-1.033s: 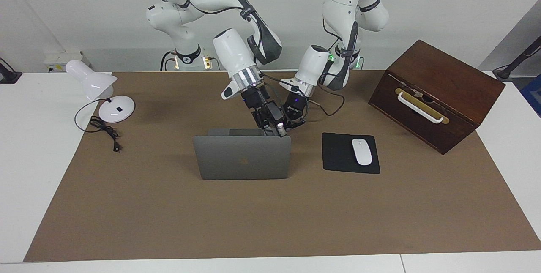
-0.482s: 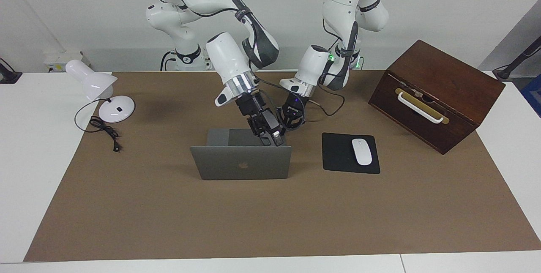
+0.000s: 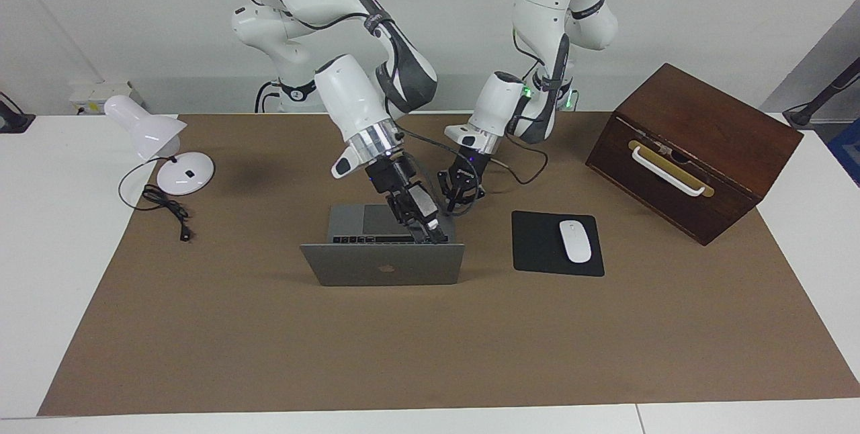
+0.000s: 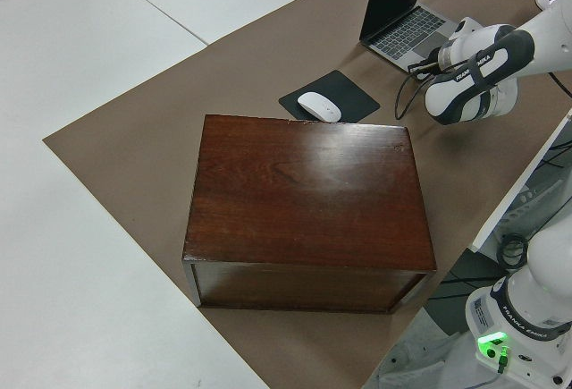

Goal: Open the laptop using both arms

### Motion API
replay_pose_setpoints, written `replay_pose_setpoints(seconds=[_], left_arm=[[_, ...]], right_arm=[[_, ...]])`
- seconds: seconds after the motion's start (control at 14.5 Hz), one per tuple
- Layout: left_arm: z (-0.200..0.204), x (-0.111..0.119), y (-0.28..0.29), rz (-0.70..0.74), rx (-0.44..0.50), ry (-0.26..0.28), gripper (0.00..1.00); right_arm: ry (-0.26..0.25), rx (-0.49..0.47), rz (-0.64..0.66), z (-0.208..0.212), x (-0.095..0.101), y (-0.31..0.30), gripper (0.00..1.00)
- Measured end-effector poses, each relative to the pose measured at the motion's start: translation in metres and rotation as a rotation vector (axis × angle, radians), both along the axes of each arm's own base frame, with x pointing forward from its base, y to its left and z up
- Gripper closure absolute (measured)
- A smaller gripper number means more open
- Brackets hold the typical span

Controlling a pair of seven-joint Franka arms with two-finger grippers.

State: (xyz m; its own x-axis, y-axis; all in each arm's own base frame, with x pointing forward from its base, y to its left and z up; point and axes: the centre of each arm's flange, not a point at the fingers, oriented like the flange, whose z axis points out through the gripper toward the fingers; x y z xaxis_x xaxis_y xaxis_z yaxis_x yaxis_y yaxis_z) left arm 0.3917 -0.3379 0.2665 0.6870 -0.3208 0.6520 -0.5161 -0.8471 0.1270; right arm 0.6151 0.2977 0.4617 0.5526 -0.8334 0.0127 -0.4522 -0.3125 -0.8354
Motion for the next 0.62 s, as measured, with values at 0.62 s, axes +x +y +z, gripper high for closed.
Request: replay_pose_setpoints(seconds=[0.62], left_arm=[[0.000, 0.000, 0.000, 0.000, 0.000, 0.000, 0.99]], right_arm=[[0.054, 0.023, 0.063, 0.023, 0.022, 0.004, 0.00]])
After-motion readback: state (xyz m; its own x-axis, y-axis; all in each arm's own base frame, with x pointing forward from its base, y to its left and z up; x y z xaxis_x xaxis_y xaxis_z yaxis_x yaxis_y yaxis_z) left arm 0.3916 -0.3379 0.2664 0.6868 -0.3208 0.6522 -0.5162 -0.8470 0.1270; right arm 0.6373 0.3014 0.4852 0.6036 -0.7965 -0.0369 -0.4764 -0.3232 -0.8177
